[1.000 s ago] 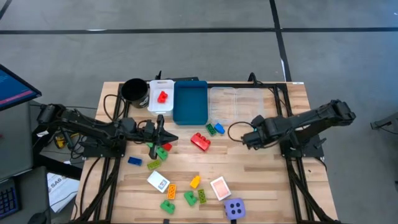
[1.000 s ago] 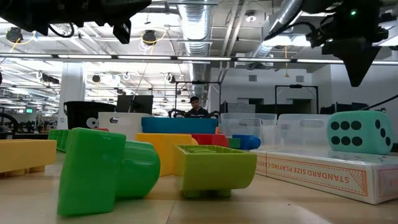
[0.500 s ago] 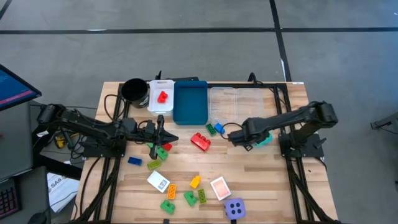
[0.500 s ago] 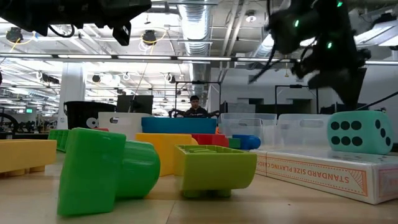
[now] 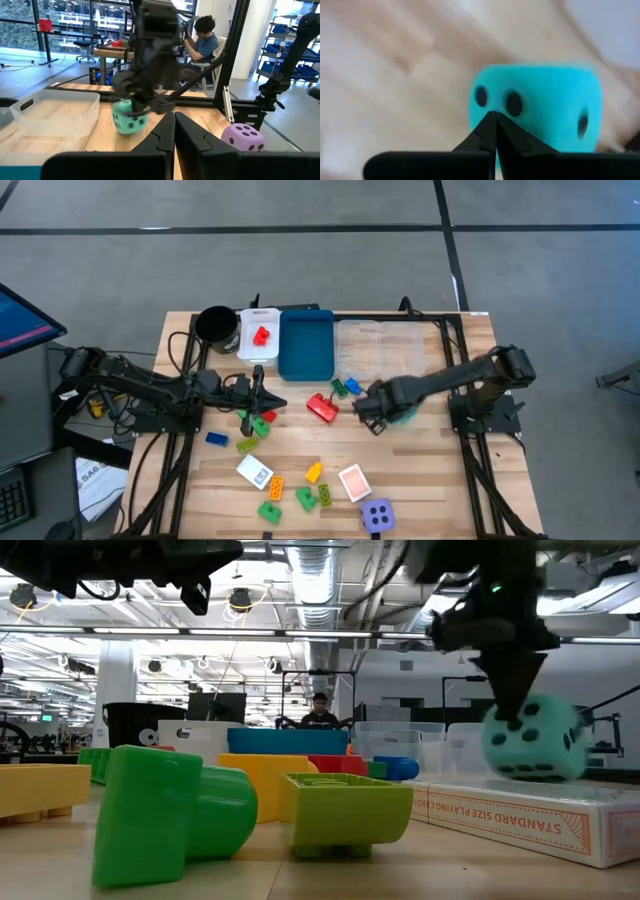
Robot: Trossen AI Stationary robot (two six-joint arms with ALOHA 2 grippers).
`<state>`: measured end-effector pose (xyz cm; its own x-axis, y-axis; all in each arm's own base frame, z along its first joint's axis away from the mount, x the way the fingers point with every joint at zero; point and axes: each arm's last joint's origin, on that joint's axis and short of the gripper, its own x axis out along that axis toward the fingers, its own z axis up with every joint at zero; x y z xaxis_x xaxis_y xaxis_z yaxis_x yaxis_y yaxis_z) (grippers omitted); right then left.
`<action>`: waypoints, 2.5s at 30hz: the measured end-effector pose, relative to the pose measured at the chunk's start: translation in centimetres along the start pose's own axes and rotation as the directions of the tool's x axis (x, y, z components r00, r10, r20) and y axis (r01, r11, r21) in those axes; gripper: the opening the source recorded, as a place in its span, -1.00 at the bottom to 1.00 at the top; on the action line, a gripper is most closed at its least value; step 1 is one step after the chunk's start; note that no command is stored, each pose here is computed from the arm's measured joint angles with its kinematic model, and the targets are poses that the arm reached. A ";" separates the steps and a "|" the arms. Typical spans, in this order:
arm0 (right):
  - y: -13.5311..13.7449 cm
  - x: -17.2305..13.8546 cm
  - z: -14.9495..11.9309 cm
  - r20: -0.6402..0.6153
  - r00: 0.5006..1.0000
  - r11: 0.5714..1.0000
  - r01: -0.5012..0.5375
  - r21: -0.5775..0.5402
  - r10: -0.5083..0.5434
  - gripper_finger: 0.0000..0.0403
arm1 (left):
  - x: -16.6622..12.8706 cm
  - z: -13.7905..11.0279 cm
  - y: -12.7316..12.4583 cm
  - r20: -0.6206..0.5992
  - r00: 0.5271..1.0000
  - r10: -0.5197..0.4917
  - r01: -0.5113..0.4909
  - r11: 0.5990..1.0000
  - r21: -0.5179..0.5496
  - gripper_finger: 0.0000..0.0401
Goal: Pick & Place Toys
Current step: Put the light blue dice into the blue bin
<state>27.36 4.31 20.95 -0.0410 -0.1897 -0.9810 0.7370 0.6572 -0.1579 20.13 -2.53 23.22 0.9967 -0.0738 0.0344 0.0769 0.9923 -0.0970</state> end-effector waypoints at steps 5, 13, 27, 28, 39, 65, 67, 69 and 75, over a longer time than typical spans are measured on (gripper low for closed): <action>0.6 -4.6 -0.6 0.237 0.930 0.960 -0.275 -0.055 0.280 -1.00 | 0.0 0.0 0.0 -0.003 1.000 -0.003 0.003 1.000 0.000 -1.00; -2.5 -7.8 -4.3 0.379 0.911 0.976 -0.206 0.077 0.162 -1.00 | 0.0 -0.1 0.0 -0.008 1.000 -0.002 0.002 1.000 0.000 -1.00; -2.7 -5.5 -6.6 0.010 0.996 0.969 0.089 0.233 -0.093 -1.00 | 0.0 -0.1 0.0 -0.007 1.000 0.003 -0.003 1.000 0.000 -1.00; -2.4 -5.2 -6.6 -0.022 0.994 0.967 0.109 0.232 -0.107 -1.00 | 0.0 -0.1 0.0 -0.008 1.000 0.003 -0.003 1.000 0.000 -1.00; 0.6 -1.6 -7.1 -0.265 0.936 0.936 0.290 0.202 -0.233 -1.00 | 0.0 -0.1 0.0 -0.009 1.000 0.003 -0.003 1.000 0.001 -1.00; 2.9 -2.0 -6.1 0.016 0.999 0.979 -0.044 0.199 0.042 -1.00 | 0.0 -0.1 0.0 -0.010 1.000 -0.002 0.002 1.000 0.008 -1.00; 3.1 -2.0 -5.9 0.022 0.998 0.980 -0.063 0.187 0.060 -1.00 | 0.0 -0.1 0.0 -0.010 1.000 -0.002 0.002 1.000 0.008 -1.00; 3.2 -2.0 -5.9 0.025 0.997 0.981 -0.072 0.180 0.068 -1.00 | 0.0 -0.1 0.0 -0.010 1.000 -0.002 0.002 1.000 0.008 -1.00; 2.2 -2.1 -6.3 -0.004 0.999 0.983 0.036 0.181 -0.036 -1.00 | 0.0 -0.1 0.0 -0.010 1.000 -0.001 0.001 1.000 0.008 -1.00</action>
<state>24.79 10.76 21.99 -0.0703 -0.2104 -0.9751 0.8447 0.5074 -0.1704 20.14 -2.54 23.13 0.9968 -0.0760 0.0246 0.0779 0.9930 -0.0888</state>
